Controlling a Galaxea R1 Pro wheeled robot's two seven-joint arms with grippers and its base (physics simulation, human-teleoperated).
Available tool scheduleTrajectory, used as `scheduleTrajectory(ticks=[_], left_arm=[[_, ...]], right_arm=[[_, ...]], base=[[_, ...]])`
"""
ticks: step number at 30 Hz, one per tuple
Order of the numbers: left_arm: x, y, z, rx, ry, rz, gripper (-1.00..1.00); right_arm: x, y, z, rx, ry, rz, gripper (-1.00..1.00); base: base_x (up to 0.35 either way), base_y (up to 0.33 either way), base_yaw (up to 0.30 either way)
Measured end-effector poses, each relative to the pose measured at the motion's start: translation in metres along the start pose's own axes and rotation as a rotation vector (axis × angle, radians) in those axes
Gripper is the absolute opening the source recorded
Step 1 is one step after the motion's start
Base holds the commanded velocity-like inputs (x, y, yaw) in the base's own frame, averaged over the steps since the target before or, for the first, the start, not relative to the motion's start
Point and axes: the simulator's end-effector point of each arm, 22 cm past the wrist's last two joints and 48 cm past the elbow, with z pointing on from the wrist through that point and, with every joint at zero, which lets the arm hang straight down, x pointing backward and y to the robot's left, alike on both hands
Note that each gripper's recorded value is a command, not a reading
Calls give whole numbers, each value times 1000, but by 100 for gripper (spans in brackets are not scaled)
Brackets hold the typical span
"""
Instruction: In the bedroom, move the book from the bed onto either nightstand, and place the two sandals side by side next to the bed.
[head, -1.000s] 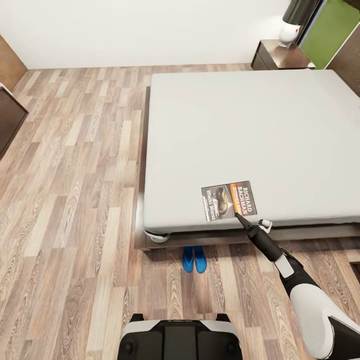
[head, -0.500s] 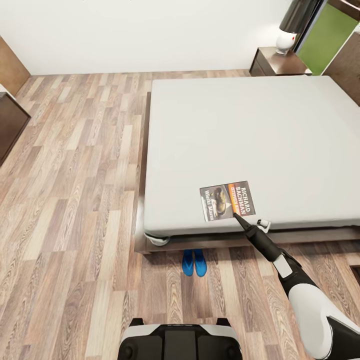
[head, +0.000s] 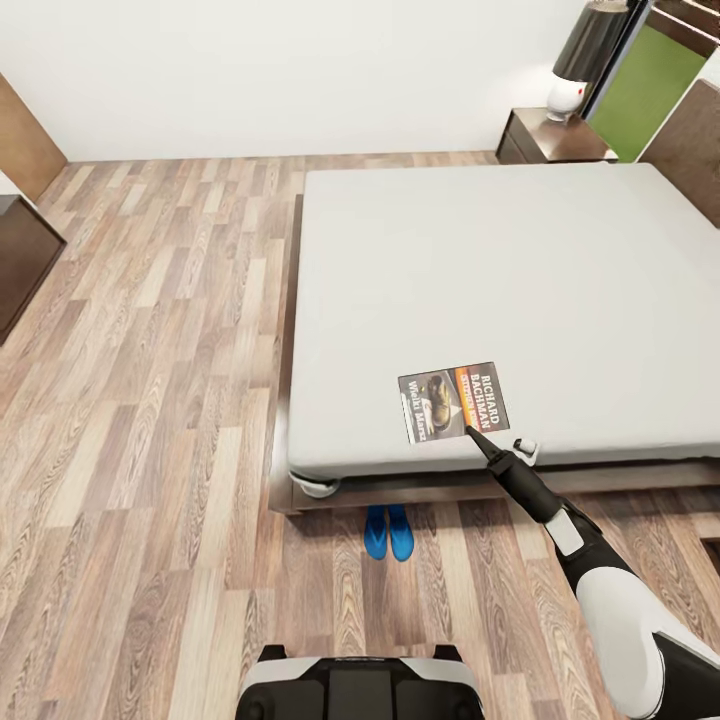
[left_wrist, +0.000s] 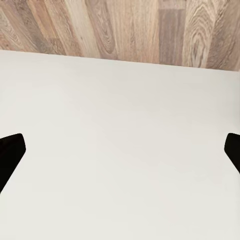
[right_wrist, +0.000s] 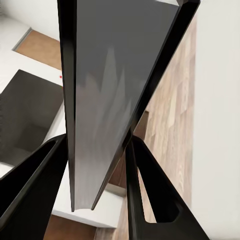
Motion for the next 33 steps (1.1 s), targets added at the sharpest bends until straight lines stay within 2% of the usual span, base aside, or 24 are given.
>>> scheduleTrajectory(ticks=[33], left_arm=[[-16,-14,1,19,-47,-23,100]], right_arm=[[-15,29,10,-43,-15,-27,-100]], base=[[0,0,0]])
